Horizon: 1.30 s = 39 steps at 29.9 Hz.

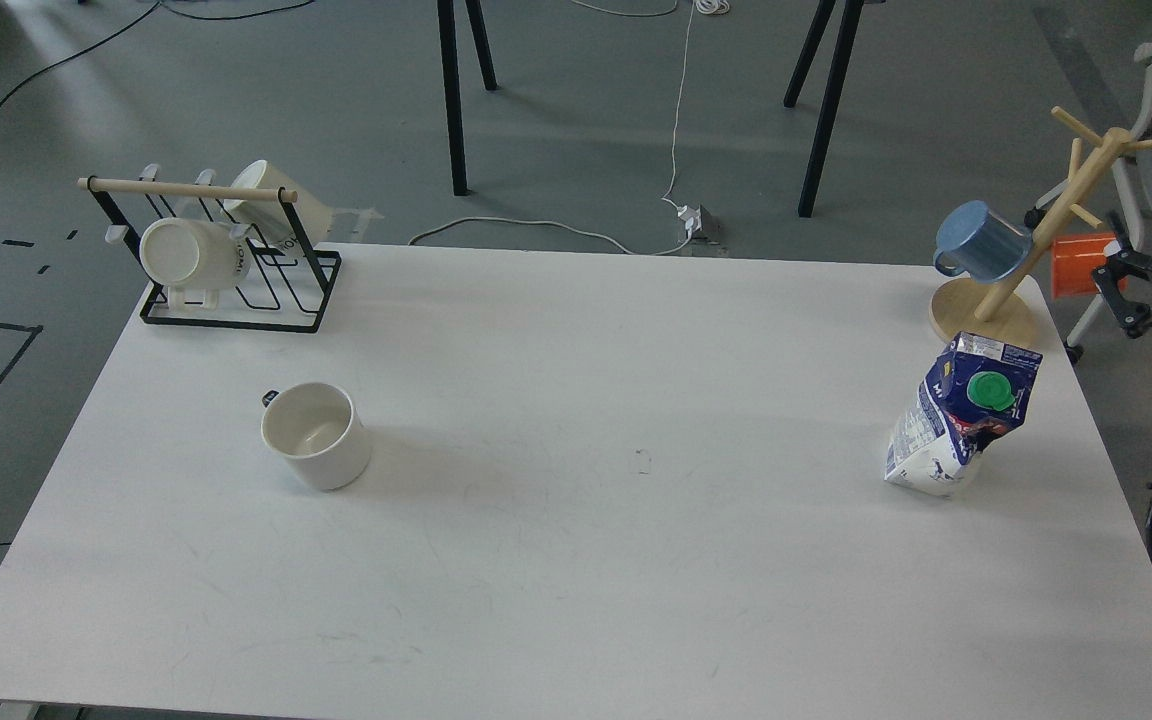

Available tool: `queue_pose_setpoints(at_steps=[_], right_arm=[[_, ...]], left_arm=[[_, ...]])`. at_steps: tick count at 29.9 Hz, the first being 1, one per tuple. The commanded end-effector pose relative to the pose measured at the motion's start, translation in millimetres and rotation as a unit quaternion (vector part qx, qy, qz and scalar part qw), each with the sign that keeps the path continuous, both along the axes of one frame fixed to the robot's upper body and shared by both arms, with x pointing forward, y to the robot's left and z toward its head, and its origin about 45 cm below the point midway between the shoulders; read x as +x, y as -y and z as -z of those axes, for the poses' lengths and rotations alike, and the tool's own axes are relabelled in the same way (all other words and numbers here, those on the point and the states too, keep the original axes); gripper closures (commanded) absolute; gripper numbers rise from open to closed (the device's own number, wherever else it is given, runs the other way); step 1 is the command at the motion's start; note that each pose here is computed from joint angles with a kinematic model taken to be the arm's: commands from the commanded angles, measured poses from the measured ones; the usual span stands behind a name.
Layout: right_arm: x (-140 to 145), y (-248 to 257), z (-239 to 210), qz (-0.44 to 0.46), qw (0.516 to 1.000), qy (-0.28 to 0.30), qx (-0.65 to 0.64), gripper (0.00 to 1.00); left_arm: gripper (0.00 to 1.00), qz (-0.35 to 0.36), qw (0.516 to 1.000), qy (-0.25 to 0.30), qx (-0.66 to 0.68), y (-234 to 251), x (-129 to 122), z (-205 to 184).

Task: Place cup and milk with both arms
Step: 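Extend the left gripper from the side toward the white mug, then grasp the white mug by its rim with the left gripper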

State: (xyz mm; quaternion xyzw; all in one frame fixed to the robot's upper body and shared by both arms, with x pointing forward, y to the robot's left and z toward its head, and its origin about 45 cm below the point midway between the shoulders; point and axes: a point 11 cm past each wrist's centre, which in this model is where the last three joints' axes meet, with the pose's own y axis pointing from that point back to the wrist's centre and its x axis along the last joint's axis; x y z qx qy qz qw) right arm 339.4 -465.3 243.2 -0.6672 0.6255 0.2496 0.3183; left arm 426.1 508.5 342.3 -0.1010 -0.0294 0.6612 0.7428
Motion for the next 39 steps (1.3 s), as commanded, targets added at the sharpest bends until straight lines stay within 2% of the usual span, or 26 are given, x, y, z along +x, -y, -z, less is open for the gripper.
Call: queue_pose_setpoints(at_steps=[1,13,17,24,30,33,37,39], right_arm=[[-1,2,0,0.001,1.000,-0.002,-0.002,0.04],[-2,-1,5,0.000,1.000,-0.005,0.002,0.04],[-3,2,6,0.003,1.000,-0.008,-0.001,0.04],[-8,4,14,0.007,1.000,-0.017,-0.001,0.04],[-13,7,20,0.011,1.000,-0.026,-0.002,0.04],[-14,9,21,0.014,0.999,-0.029,-0.004,0.04],[-16,10,24,0.015,0.999,-0.032,-0.005,0.04],[-17,11,25,0.016,0.999,-0.033,-0.005,0.04]], left_arm=[[0.04,-0.002,1.000,0.000,0.000,-2,-1,-1],[0.01,-0.005,0.999,-0.019,0.028,-7,-5,8],[0.01,0.043,0.981,-0.079,0.174,4,-6,27],[0.01,0.153,0.881,-0.167,0.415,29,-15,69],[0.01,0.303,0.697,-0.196,0.619,71,-37,118],[0.01,0.349,0.636,-0.220,0.652,76,-54,152],[0.01,0.394,0.618,-0.210,0.647,110,-58,179],[0.01,0.398,0.616,-0.212,0.646,112,-59,184]])
